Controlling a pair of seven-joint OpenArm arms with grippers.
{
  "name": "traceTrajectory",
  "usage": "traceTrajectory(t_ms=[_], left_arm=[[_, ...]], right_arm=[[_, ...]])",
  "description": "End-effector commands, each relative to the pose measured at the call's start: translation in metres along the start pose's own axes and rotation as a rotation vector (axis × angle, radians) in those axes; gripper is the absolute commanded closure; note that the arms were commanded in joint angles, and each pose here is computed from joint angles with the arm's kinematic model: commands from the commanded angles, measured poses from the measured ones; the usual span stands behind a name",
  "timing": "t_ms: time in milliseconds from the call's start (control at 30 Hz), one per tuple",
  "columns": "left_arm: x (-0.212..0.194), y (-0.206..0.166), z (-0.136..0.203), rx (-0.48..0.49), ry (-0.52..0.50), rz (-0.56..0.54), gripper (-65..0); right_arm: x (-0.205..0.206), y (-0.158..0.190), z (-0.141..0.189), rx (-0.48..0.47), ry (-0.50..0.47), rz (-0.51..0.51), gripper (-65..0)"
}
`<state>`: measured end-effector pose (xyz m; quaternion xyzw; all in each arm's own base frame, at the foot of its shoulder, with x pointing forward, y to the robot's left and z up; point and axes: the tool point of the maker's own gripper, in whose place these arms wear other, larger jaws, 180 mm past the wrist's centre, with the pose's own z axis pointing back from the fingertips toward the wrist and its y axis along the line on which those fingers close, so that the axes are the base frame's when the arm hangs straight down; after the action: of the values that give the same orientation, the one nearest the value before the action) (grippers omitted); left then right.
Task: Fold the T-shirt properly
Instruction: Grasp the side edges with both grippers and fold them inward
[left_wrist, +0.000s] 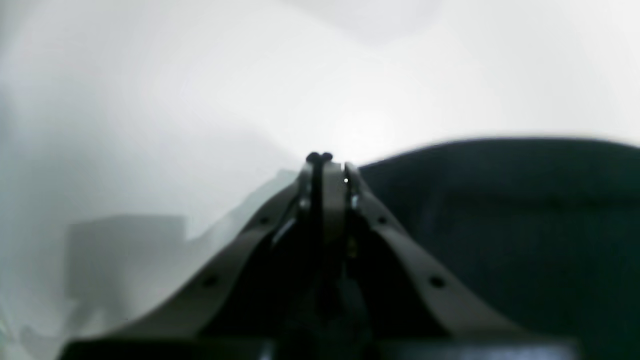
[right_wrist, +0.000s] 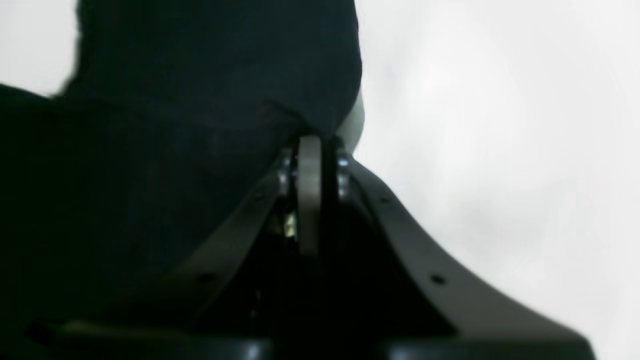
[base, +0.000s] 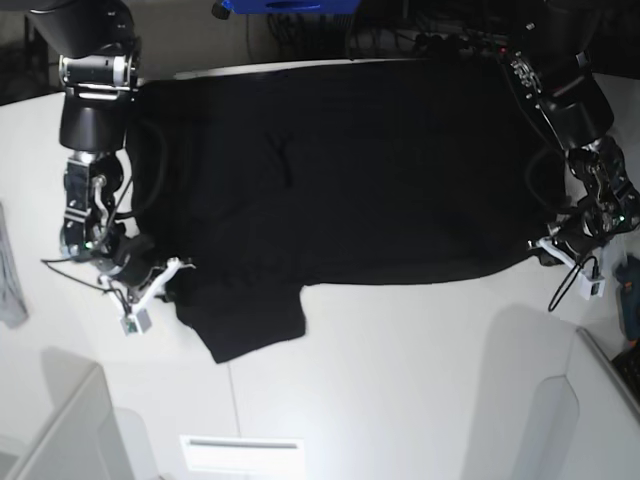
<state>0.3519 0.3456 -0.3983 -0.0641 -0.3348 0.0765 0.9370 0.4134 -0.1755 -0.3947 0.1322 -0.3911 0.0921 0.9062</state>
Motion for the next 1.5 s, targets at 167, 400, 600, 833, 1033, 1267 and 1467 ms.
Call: traceTrajectory(t_ms=[167,400,600,833,1033,1267,1467], left_arm=[[0.03,0.011,0.02,0.019,-0.082,-0.022,0.0],[0.024,0.011,0.039,0.057,-0.081,-0.1,0.0],[0.028,0.022,0.066,0.052,-0.145,-0.038,0.0],[0.02,0.019,0.074,0.05,-0.151,-0.056,0.0],[0.01,0.021,0.08,0.066,-0.134,-0.078,0.0],[0.014,0.021,0.107,0.114,-0.175,-0.137,0.0],[0.002,0.029,0.118,0.129,-0.119,-0.164,0.0]], right_arm=[[0.023,-0.002,0.008,-0.004,-0.064,0.025,0.0],[0.011,-0.003,0.008,-0.004,-0.046,0.018,0.0],[0.005,-0.022,0.02,-0.048,-0.073,-0.046,0.0],[0.004,-0.016,0.033,-0.054,-0.086,-0.007,0.0],[0.002,-0.01,0.042,-0.058,-0.077,0.026,0.0],[-0.007,-0.004,0.051,-0.059,-0.077,0.047,0.0],[-0.013,0.001,0.056,-0.057,-0.079,0.058,0.0]])
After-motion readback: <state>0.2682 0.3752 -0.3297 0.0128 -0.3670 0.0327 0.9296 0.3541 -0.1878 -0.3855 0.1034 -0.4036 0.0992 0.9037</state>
